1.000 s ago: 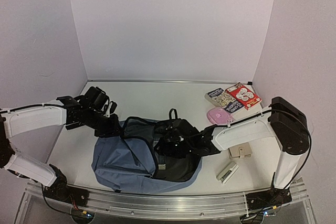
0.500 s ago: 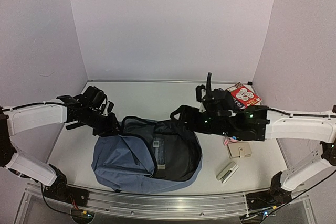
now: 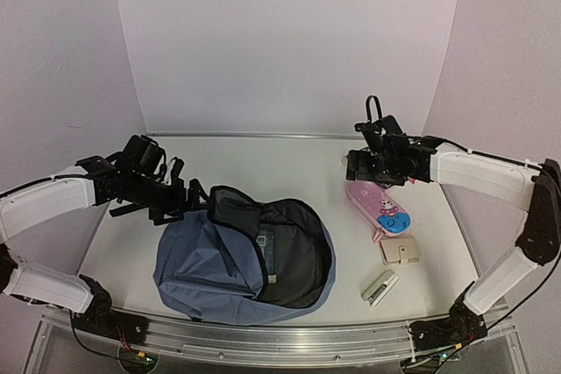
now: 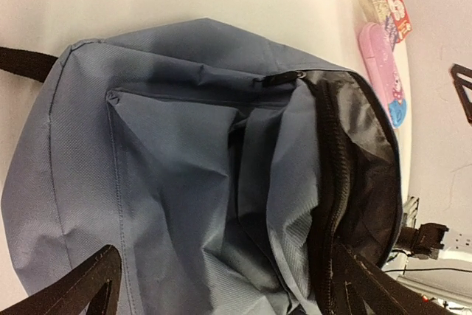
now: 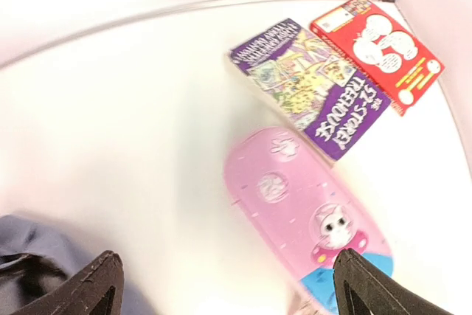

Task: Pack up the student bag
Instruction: Place the book in the student bag, then pick up the book from the center of the board.

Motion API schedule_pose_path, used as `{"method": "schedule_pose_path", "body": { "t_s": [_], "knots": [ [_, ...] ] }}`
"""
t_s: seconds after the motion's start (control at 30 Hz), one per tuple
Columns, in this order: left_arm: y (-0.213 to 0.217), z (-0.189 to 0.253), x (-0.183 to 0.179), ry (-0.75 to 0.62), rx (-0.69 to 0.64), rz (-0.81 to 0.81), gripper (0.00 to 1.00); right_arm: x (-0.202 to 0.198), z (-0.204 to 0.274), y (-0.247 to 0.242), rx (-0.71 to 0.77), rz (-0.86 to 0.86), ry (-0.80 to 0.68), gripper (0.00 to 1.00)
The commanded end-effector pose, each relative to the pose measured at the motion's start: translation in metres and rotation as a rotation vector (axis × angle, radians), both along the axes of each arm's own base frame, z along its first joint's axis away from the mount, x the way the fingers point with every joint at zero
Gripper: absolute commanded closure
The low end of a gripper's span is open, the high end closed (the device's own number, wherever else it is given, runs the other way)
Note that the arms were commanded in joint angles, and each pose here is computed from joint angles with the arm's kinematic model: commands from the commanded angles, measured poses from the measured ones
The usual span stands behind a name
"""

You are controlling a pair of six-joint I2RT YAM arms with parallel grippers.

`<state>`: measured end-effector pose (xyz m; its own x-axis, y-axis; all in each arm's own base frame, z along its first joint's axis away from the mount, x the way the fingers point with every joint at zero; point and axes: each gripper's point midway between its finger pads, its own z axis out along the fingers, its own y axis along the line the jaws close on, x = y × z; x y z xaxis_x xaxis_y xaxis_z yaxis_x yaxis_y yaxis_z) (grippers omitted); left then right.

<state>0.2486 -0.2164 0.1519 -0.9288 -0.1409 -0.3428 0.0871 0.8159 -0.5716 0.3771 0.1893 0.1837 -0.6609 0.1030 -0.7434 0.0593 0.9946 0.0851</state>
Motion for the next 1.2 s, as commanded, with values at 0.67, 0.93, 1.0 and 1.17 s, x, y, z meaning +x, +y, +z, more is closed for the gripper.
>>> {"method": "schedule_pose_path", "body": {
  "t_s": [0.67,0.93,1.0,1.17],
  "knots": [
    [0.015,0.106,0.064,-0.189,-0.232,-0.071,0.00,0.175,-0.115,-0.036,-0.280,0.109,0.193,0.02],
    [0.017,0.093,0.063,-0.156,-0.240,-0.066,0.00,0.188,-0.140,-0.055,-0.304,0.112,0.230,0.18],
    [0.017,0.093,0.062,-0.156,-0.242,-0.063,0.00,0.189,-0.149,-0.056,-0.307,0.126,0.245,0.20],
    [0.018,0.098,0.062,-0.164,-0.247,-0.060,0.00,0.192,-0.162,-0.061,-0.304,0.146,0.269,0.19]
  ]
}}
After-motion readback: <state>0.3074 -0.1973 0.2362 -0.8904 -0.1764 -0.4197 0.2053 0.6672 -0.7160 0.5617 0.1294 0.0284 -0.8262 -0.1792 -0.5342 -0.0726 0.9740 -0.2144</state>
